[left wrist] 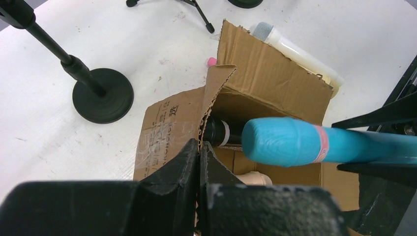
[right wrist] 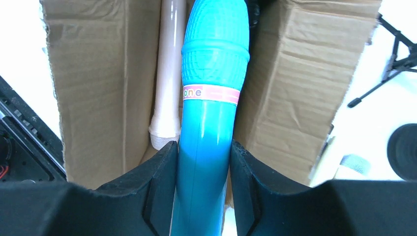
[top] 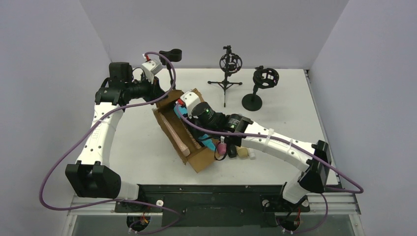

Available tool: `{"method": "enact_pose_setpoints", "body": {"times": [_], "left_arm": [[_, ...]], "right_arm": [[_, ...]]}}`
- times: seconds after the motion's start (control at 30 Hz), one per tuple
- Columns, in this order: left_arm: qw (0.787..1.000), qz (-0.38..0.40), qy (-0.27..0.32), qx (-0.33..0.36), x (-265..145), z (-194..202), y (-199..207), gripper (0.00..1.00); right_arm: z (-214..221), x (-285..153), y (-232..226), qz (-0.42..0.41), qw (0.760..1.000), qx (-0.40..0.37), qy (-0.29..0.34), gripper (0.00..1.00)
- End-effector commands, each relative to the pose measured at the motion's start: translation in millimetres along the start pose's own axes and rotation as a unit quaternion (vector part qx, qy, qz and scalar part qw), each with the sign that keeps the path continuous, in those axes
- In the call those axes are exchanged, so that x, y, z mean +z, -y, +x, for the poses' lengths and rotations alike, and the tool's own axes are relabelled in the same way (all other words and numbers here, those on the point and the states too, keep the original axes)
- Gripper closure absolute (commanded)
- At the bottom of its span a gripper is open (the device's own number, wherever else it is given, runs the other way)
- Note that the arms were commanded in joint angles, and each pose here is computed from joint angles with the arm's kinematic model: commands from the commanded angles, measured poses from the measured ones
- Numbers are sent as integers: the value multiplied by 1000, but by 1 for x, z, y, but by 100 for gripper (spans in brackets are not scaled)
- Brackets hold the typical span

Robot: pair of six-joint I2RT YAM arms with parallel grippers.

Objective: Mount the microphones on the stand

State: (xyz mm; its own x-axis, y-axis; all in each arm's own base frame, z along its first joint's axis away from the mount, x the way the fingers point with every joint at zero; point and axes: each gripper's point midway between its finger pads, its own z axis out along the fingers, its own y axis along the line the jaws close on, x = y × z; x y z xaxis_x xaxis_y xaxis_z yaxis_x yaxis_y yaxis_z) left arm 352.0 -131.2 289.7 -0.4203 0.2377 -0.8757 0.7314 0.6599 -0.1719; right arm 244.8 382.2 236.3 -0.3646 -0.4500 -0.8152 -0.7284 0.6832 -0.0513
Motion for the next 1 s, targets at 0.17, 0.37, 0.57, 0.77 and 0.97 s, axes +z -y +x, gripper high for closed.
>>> {"method": "enact_pose_setpoints", "body": {"times": [0.17, 0.37, 0.57, 0.77, 0.97], "left_arm": [[999, 0, 33, 38, -9, -24, 7, 100], [999, -2, 28, 40, -8, -21, 5, 100], [999, 1, 32, 44, -10, -24, 7, 100], [998, 2, 33, 45, -10, -26, 7, 100], [999, 5, 34, 42, -9, -24, 8, 100]], "right_arm": [[7, -38, 65, 72, 996, 41, 44, 100], [54, -52, 166, 180, 969, 157, 57, 100], [130, -48, 231, 278, 927, 251, 10, 100], [196, -39, 252, 342, 892, 281, -90, 100], [235, -25, 262, 365, 872, 289, -153, 100]]}}
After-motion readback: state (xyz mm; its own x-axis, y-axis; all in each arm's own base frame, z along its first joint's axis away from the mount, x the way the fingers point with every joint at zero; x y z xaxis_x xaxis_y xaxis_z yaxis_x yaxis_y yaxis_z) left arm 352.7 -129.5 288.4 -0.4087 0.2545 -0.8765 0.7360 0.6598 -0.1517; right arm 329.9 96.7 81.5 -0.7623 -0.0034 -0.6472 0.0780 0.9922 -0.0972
